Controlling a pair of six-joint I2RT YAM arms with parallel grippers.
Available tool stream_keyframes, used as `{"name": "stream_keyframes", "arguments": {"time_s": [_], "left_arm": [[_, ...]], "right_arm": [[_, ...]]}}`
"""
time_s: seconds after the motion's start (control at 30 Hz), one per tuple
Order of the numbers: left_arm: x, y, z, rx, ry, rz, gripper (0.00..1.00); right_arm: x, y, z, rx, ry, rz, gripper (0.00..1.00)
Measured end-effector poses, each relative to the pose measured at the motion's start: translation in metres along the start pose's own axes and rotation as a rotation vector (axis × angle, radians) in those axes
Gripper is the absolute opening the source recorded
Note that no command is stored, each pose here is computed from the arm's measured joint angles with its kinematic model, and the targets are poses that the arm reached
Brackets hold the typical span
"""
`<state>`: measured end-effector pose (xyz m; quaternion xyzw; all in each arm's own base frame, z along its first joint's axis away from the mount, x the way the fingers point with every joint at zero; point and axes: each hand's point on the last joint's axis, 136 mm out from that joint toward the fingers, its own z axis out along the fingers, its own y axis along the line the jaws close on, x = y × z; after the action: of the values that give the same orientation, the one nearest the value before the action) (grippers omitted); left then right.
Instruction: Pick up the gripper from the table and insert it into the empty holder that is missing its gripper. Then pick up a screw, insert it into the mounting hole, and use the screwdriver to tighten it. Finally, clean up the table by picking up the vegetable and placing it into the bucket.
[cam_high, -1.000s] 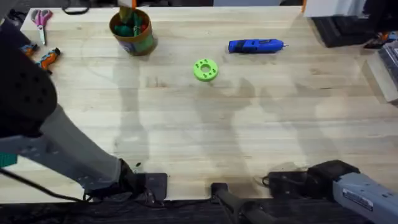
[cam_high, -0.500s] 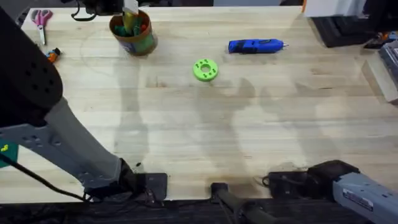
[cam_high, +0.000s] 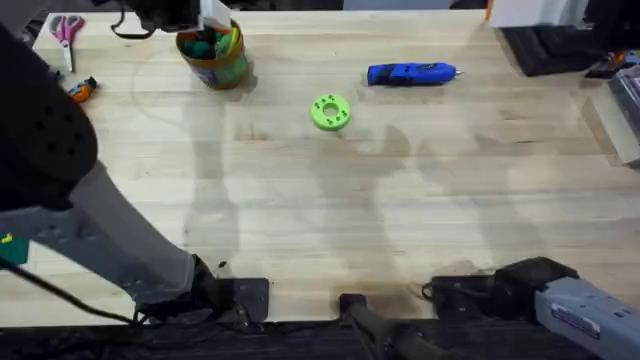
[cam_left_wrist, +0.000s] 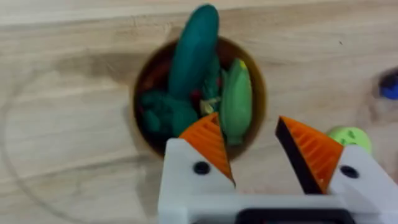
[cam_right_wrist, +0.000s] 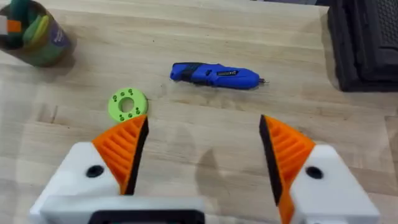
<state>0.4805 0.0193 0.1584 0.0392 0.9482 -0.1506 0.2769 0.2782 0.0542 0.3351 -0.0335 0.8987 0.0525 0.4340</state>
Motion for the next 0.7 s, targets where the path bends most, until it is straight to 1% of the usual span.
{"name": "stream_keyframes", "arguments": {"time_s": [0.07,0.13,0.27,0.33,0.4,0.47,0.57,0.63,0.7], "left_arm": [[0.002,-0.007,-0.015,0.006,0.003,-0.005,0.613],[0.001,-0.015,-0.039,0.003,-0.015,-0.001,0.673],[-0.002,-0.027,-0.108,-0.030,-0.093,0.002,0.781],[0.002,-0.034,-0.147,-0.055,-0.135,0.013,0.838],[0.013,-0.041,-0.180,-0.080,-0.158,0.027,0.873],[0.030,-0.051,-0.208,-0.100,-0.163,0.048,0.878],[0.058,-0.065,-0.235,-0.123,-0.138,0.065,0.878],[0.076,-0.070,-0.248,-0.156,-0.116,0.071,0.878],[0.090,-0.072,-0.259,-0.190,-0.100,0.073,0.878]], "right_arm": [[0.000,0.000,0.000,0.000,0.002,0.000,0.994],[0.003,0.000,0.000,0.001,0.012,-0.001,0.994],[0.007,-0.001,0.000,0.004,0.029,-0.002,0.994],[0.009,-0.001,0.000,0.004,0.035,-0.002,0.994],[0.010,-0.001,0.000,0.005,0.041,-0.002,0.994],[0.011,-0.001,0.000,0.005,0.043,-0.002,0.994],[0.011,-0.001,0.000,0.005,0.043,-0.002,0.994],[0.011,-0.001,0.000,0.005,0.043,-0.002,0.994],[0.011,-0.001,0.000,0.005,0.044,-0.002,0.994]]}}
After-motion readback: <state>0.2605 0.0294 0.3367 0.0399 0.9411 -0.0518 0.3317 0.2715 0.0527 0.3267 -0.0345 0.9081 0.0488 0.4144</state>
